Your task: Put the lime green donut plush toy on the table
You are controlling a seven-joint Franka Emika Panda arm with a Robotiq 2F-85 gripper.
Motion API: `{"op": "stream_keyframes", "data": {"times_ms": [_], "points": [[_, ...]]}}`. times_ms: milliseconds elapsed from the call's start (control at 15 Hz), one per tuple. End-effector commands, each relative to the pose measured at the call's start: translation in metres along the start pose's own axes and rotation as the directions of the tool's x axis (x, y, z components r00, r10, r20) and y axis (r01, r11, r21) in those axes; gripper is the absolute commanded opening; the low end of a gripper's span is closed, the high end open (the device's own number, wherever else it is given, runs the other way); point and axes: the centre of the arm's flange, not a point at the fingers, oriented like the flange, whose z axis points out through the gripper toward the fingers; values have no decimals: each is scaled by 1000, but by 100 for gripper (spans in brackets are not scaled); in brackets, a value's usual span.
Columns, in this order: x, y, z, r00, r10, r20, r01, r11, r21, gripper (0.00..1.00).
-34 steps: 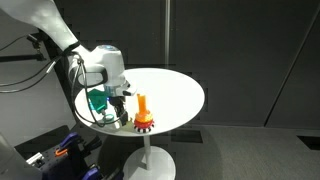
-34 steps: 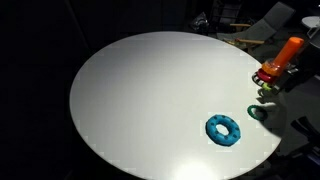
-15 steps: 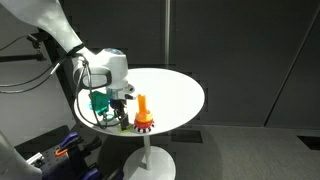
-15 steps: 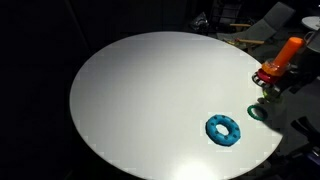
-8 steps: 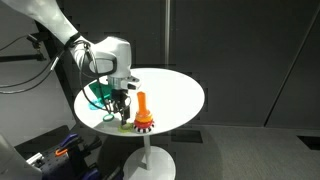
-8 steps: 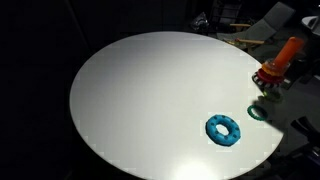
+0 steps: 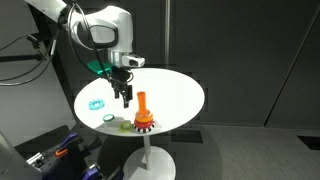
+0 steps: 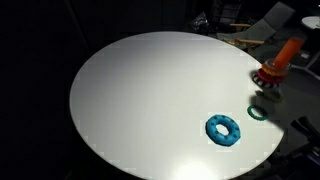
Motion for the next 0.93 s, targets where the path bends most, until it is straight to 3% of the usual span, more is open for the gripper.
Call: {"op": "stream_keyframes", "data": {"times_ms": [0, 333, 867], "points": [[-2, 6, -49, 1000, 19, 8, -19, 1000, -21, 100], [-9, 11, -102, 1000, 24, -5, -24, 999, -23, 100], [-21, 18, -161, 993, 33, -115, -33, 999, 3, 100]]}}
